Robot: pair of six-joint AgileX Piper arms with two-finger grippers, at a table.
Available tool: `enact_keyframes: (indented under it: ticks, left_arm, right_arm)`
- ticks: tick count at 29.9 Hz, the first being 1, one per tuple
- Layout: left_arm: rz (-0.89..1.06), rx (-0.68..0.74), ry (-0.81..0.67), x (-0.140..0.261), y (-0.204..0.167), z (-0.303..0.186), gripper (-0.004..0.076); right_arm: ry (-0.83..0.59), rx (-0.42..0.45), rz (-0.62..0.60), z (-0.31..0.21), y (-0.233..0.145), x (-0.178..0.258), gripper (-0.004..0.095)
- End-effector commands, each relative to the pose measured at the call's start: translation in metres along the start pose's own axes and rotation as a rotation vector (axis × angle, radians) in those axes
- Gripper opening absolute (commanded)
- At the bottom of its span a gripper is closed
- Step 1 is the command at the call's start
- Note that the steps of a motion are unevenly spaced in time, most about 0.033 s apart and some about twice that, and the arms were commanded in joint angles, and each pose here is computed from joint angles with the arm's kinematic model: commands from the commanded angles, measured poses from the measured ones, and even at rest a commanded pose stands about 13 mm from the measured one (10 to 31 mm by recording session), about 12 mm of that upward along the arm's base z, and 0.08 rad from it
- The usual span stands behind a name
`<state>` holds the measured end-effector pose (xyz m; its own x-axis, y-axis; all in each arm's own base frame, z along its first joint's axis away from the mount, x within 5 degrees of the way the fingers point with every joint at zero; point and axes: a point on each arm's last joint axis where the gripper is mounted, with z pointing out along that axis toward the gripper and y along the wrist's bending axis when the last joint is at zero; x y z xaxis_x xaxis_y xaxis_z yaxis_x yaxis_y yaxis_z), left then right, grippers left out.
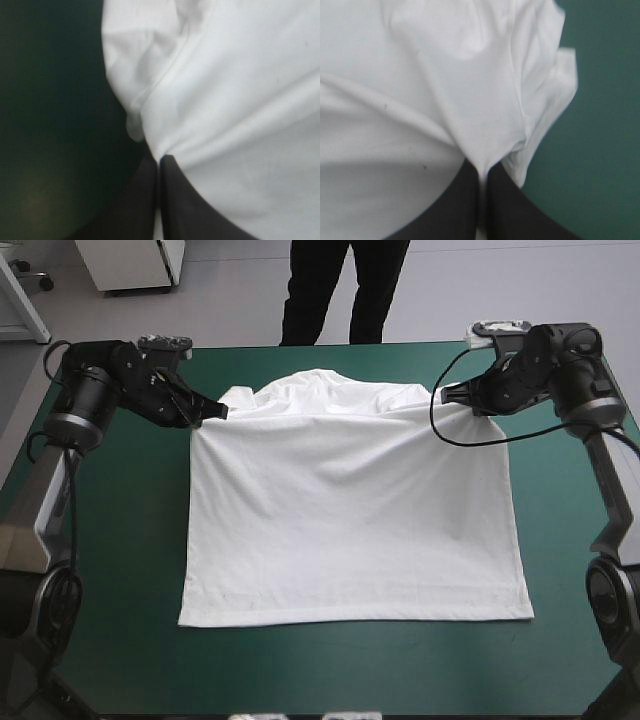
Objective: Fold the cloth
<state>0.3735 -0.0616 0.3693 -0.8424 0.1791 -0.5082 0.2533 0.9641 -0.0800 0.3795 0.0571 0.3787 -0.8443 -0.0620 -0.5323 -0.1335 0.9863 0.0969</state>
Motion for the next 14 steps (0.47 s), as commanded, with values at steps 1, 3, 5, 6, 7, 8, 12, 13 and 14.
enact_keyframes:
  ticks: [1,3,5,6,7,8,12,13,14]
  left_arm:
    - [0.028,0.007,-0.212,-0.007,-0.013,-0.075,-0.0009]
    - [0.033,0.015,-0.267,-0.007,-0.017,-0.096,-0.0009]
    - [0.037,0.031,-0.33,-0.007,-0.022,-0.118,-0.0009]
    - [0.042,0.028,-0.358,-0.006,-0.023,-0.129,-0.0009]
    - [0.047,0.025,-0.392,-0.005,-0.024,-0.141,-0.0009]
    - [0.051,0.026,-0.418,-0.004,-0.026,-0.15,-0.0009]
    - [0.066,0.017,-0.529,0.0,-0.031,-0.186,-0.0009]
    - [0.07,0.015,-0.559,0.0,-0.032,-0.194,-0.0009]
    - [0.072,0.014,-0.578,0.001,-0.032,-0.199,-0.0009]
  right_arm:
    - [-0.201,-0.003,-0.028,-0.075,0.006,-0.005,-0.0017]
    - [-0.247,-0.005,-0.033,-0.097,0.008,-0.004,-0.0017]
    - [-0.302,-0.007,-0.038,-0.119,0.009,-0.002,-0.0017]
    - [-0.333,-0.009,-0.041,-0.131,0.01,-0.001,-0.0017]
    - [-0.365,-0.01,-0.043,-0.143,0.011,0.0,-0.0017]
    - [-0.396,-0.011,-0.046,-0.154,0.012,0.001,-0.0017]
    - [-0.499,-0.015,-0.054,-0.189,0.015,0.004,-0.0017]
    - [-0.52,-0.016,-0.056,-0.196,0.016,0.004,-0.0017]
    - [-0.541,-0.017,-0.058,-0.203,0.016,0.005,-0.0017]
